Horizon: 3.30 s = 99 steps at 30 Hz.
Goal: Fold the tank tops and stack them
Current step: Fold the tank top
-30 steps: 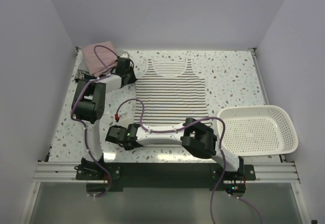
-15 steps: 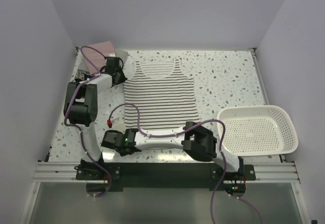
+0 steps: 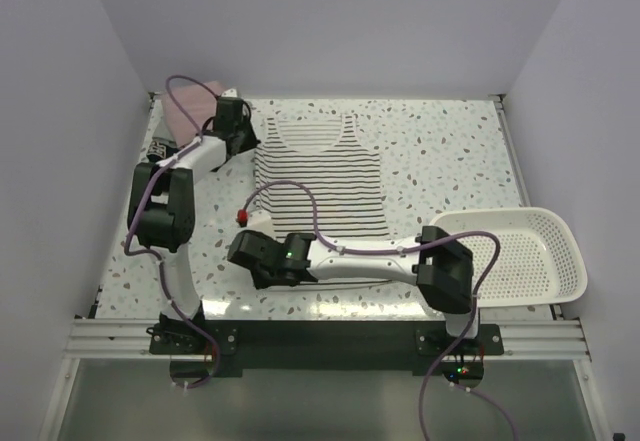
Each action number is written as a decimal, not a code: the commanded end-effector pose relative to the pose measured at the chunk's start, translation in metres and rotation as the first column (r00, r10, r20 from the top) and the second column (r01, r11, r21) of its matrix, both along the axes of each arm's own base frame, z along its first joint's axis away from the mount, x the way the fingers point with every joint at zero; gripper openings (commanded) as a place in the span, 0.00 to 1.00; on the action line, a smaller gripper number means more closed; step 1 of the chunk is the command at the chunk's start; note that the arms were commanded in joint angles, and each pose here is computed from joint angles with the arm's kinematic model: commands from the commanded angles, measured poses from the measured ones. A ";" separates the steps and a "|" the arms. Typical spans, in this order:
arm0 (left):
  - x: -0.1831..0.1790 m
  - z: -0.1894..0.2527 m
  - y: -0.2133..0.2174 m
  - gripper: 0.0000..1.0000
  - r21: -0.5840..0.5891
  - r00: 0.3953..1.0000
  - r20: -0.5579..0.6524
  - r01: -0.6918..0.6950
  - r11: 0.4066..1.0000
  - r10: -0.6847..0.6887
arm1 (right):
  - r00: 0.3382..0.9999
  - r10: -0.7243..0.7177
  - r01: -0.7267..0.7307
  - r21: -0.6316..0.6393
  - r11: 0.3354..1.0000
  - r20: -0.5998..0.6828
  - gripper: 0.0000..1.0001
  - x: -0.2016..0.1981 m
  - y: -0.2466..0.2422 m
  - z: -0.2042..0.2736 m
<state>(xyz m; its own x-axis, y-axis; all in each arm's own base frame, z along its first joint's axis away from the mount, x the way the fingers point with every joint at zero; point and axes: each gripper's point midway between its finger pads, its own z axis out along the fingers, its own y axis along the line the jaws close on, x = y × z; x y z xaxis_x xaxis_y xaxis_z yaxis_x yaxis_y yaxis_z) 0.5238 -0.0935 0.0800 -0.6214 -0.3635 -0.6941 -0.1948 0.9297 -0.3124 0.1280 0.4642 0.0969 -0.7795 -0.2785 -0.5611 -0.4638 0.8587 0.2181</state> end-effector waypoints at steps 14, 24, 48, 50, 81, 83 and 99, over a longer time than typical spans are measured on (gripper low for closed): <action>0.012 0.011 -0.079 0.00 -0.068 0.990 0.069 0.124 0.990 -0.120 | 0.980 -0.172 0.181 0.089 0.980 -0.098 0.00 0.004 -0.072 -0.020; 0.010 0.018 -0.097 0.00 -0.083 0.985 0.096 0.151 0.985 -0.143 | 0.971 -0.219 0.228 0.110 0.967 -0.093 0.00 0.005 -0.084 -0.024; 0.000 -0.011 -0.138 0.00 -0.075 0.974 0.055 0.225 0.972 -0.221 | 0.951 -0.294 0.300 0.065 0.952 -0.093 0.00 0.002 -0.106 -0.044; -0.001 -0.013 -0.140 0.00 -0.077 0.973 0.052 0.230 0.970 -0.226 | 0.949 -0.301 0.307 0.062 0.950 -0.094 0.00 0.002 -0.108 -0.046; -0.007 -0.016 -0.157 0.00 -0.113 0.961 0.087 0.271 0.956 -0.263 | 0.937 -0.336 0.340 0.022 0.940 -0.098 0.00 -0.010 -0.122 -0.067; -0.007 -0.017 -0.158 0.00 -0.115 0.959 0.088 0.278 0.954 -0.268 | 0.936 -0.338 0.342 0.020 0.940 -0.099 0.00 -0.010 -0.122 -0.068; 0.005 0.058 -0.151 0.45 -0.115 0.938 0.232 0.289 0.950 -0.257 | 0.929 -0.367 0.365 0.050 0.930 0.046 0.39 0.011 -0.142 -0.009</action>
